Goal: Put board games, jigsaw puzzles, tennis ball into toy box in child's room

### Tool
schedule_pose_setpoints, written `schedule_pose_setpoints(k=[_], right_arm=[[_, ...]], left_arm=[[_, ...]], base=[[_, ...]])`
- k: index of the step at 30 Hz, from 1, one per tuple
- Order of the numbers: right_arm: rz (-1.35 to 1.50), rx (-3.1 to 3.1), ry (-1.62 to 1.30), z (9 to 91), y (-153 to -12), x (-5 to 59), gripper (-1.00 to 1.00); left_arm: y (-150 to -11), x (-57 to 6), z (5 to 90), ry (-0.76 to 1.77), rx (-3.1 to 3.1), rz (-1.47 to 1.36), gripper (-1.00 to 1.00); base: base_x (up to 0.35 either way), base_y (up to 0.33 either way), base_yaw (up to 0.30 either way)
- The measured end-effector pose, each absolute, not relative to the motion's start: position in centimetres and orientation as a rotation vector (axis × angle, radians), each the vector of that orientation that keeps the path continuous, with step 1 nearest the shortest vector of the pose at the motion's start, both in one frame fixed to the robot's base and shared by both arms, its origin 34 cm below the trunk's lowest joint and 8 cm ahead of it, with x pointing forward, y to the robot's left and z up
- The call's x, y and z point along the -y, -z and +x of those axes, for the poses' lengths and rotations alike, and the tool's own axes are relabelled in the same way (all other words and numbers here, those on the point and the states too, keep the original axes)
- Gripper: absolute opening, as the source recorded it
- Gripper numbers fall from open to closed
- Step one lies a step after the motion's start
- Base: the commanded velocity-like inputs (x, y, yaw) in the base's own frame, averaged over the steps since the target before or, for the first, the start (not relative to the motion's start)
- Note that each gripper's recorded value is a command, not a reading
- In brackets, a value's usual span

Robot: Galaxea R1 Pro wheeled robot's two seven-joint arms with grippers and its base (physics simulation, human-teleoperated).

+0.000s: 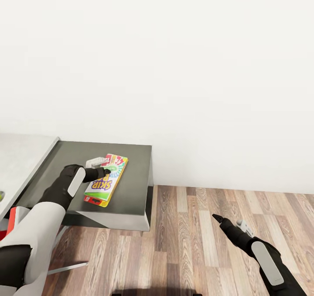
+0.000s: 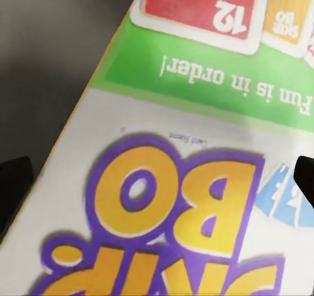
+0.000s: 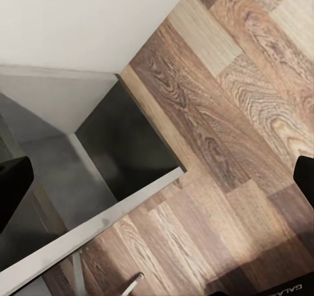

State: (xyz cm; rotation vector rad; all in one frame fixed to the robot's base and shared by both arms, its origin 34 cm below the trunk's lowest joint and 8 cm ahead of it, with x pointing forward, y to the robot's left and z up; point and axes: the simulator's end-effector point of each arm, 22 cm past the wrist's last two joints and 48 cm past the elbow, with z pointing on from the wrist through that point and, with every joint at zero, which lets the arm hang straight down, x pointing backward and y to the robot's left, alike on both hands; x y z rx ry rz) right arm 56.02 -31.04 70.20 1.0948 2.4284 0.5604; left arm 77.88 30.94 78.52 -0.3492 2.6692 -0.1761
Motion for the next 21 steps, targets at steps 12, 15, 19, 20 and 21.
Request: schedule_pose_setpoints(k=[12,15,19,20,21], right_arm=[[1.094,-2.430,-0.559,56.00,-70.14,31.05,1.00],[1.094,-2.431,-0.557,55.98,-70.13,31.07,1.00],[1.094,-2.432,-0.557,55.97,-70.11,31.06,1.00],[1.093,-2.432,-0.557,55.97,-70.12,31.06,1.00],[1.093,-2.432,-0.557,55.98,-70.13,31.06,1.00]], left_arm=[[-77.54,-31.08,77.04,0.171,-2.697,-0.359,1.00],[-77.56,-31.08,77.06,0.171,-2.696,-0.359,1.00],[-77.57,-31.07,77.06,0.171,-2.696,-0.359,1.00],[-77.57,-31.05,77.07,0.172,-2.696,-0.359,1.00],[-77.58,-31.04,77.08,0.174,-2.695,-0.359,1.00]], base=[[0.000,0.000,0.000],[0.000,0.000,0.000],[0.000,0.000,0.000],[0.000,0.000,0.000],[0.000,0.000,0.000]])
